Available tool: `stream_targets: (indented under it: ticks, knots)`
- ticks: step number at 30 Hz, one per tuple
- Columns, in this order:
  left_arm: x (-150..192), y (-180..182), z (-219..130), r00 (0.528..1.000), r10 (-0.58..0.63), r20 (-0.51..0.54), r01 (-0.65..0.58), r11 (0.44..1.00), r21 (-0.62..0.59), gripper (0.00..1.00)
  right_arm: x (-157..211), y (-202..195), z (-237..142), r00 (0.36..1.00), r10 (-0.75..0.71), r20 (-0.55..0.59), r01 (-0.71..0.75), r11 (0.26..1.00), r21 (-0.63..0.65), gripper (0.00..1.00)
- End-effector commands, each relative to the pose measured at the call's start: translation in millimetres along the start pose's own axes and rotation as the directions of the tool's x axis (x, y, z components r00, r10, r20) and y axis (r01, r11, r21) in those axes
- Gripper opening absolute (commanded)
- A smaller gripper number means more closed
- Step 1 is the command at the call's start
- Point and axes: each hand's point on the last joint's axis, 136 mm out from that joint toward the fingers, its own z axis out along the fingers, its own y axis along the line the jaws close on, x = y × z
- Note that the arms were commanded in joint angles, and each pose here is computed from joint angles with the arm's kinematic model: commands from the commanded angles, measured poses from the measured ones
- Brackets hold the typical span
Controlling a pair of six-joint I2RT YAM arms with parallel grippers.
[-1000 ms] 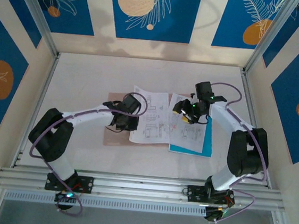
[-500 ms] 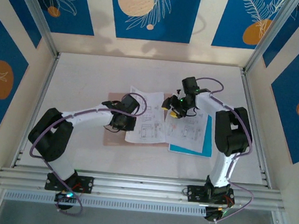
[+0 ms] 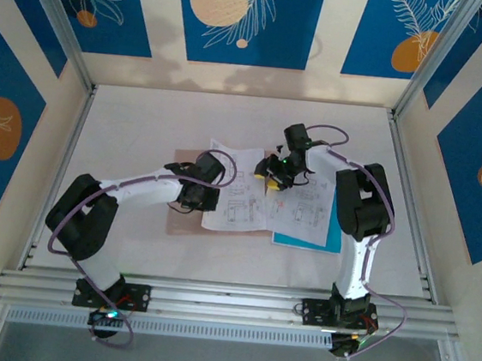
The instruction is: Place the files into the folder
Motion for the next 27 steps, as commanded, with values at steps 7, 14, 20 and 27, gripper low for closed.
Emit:
stream_targets:
  ticks: [7,14,20,27]
  knots:
    - [-5,3,2,1.000,0.010,-0.007,-0.011,1.000,-0.017,0.00,12,23,0,0.997,-0.062,-0.053,0.059,0.996,-0.059,0.52]
    - [-3,4,5,1.000,0.004,-0.003,-0.004,1.000,-0.018,0.00,30,49,-27,0.993,-0.109,-0.038,0.101,0.980,-0.171,0.48]
    - [-2,5,6,1.000,0.002,-0.005,-0.002,1.000,-0.019,0.00,52,55,-35,0.990,-0.125,-0.070,0.104,0.962,-0.252,0.45]
    - [-2,5,7,1.000,0.002,-0.007,-0.003,1.000,-0.019,0.00,67,40,-23,0.986,-0.132,-0.099,0.107,0.967,-0.230,0.43]
